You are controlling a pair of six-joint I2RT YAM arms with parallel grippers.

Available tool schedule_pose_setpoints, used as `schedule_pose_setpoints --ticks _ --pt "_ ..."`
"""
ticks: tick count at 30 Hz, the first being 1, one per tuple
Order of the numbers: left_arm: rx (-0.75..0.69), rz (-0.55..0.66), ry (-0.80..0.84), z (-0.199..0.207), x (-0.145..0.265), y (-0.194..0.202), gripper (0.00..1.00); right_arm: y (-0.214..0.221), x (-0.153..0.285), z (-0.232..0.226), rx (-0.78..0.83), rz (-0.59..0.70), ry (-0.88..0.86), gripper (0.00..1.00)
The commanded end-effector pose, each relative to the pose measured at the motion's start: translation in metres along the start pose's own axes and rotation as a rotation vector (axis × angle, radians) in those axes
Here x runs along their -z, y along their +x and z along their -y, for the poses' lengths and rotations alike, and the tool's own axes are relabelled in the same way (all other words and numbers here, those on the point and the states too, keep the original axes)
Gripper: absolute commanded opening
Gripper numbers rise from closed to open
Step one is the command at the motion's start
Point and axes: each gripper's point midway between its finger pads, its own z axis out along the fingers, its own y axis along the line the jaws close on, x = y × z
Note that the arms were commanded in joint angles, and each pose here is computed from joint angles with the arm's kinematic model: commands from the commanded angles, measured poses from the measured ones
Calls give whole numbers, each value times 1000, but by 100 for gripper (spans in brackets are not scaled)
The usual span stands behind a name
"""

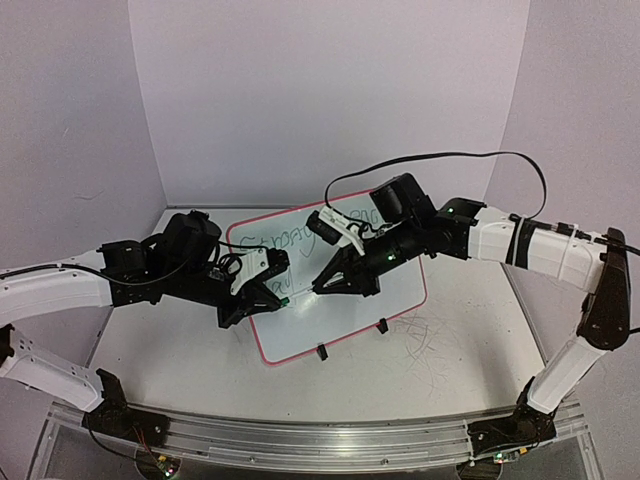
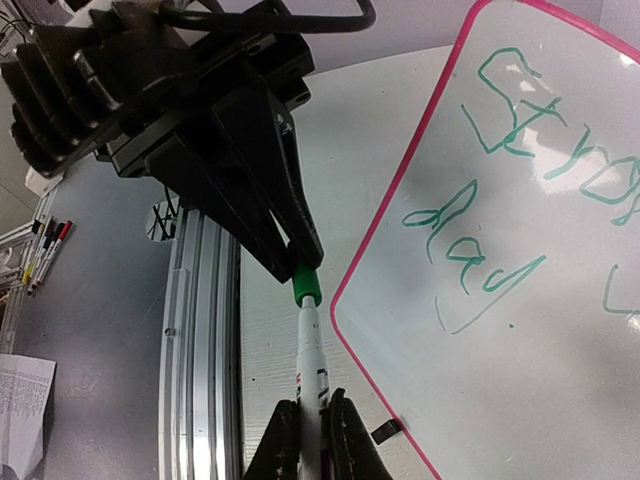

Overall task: Write a sentence on the whiteboard
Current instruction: Insert the whiteboard marker without the cap into the whiteboard marker.

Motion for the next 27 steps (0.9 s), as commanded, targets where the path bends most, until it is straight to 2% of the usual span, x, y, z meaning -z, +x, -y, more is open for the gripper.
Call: schedule_pose_setpoints --ticks 1,27 --pt "-40 56 -18 -5 9 -27 0 -4 -7 -1 9 12 -41 0" --pt "-70 92 15 1 11 -46 0 -1 -34 -13 16 28 -172 0"
